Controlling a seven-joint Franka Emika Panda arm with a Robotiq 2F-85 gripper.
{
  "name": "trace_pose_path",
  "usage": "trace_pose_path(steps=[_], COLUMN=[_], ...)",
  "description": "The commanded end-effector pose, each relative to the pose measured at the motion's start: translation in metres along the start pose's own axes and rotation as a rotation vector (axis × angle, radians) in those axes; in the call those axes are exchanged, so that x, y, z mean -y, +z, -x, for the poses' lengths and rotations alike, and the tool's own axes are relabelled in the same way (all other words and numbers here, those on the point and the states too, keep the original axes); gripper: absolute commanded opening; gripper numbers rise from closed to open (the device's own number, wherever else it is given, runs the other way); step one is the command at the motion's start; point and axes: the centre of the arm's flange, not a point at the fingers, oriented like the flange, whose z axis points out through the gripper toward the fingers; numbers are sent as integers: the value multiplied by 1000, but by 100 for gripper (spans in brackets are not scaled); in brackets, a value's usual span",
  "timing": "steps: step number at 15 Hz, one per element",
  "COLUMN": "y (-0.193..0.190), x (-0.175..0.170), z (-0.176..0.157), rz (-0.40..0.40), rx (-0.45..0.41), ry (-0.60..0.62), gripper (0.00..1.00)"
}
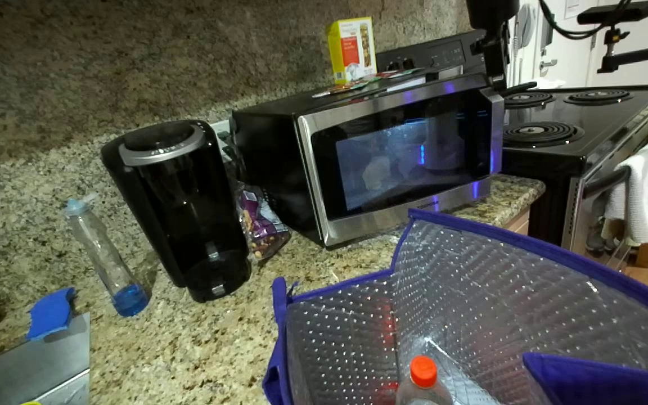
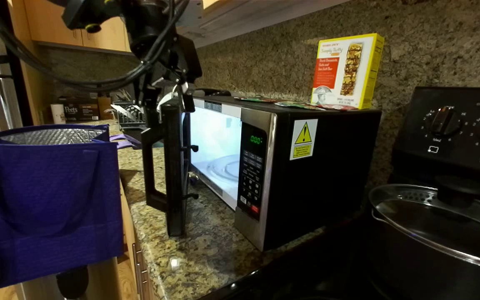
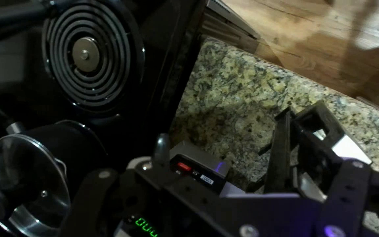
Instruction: Close the microwave door
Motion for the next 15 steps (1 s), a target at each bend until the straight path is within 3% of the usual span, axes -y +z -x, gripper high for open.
trace_pose_path(steps=[1, 5, 7, 9, 13, 15], y=[-11, -19, -31, -43, -54, -54], x=[2, -3, -7, -12, -12, -8], z=[-27, -46, -56, -62, -71, -71], rz=[108, 183, 216, 225, 167, 18], rx=[-43, -75, -187, -245, -335, -290], ry=[-55, -60, -2, 22, -61, -74], gripper=[100, 100, 100, 100, 100, 100])
